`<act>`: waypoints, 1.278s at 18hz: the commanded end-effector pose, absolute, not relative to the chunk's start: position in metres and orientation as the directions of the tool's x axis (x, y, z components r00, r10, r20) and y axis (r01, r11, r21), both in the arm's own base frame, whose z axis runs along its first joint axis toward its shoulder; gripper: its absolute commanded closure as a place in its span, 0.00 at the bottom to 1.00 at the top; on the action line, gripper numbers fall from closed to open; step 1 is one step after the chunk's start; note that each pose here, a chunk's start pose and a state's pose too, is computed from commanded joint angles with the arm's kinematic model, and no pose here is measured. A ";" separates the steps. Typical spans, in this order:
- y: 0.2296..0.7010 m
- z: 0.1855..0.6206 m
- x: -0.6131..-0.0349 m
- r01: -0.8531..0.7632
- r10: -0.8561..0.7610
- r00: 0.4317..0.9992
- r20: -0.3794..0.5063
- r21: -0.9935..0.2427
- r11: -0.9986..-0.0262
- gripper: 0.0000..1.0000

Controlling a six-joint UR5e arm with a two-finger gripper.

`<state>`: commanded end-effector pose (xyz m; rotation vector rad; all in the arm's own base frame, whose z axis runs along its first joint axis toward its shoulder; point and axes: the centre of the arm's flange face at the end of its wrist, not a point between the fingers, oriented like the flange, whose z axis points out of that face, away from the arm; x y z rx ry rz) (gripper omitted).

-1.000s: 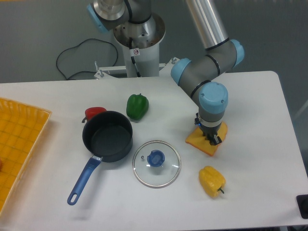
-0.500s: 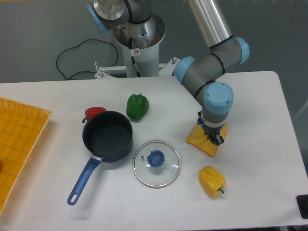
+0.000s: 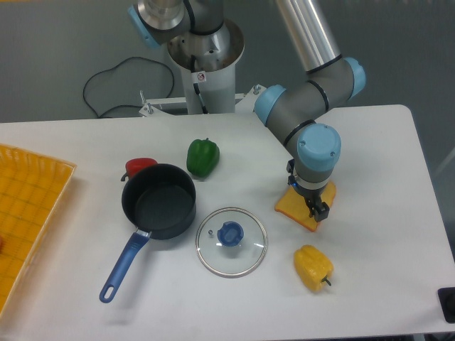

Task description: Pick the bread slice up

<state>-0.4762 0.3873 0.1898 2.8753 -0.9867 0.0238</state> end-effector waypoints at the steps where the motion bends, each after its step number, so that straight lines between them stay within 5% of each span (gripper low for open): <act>1: 0.387 0.188 -0.475 -0.613 -0.612 0.790 0.043 0.092 -0.785 0.00; 17: 0.386 0.175 -0.474 -0.605 -0.605 0.796 0.034 0.095 -0.791 0.00; 23: 0.386 0.174 -0.475 -0.586 -0.586 0.809 0.034 0.096 -0.804 0.22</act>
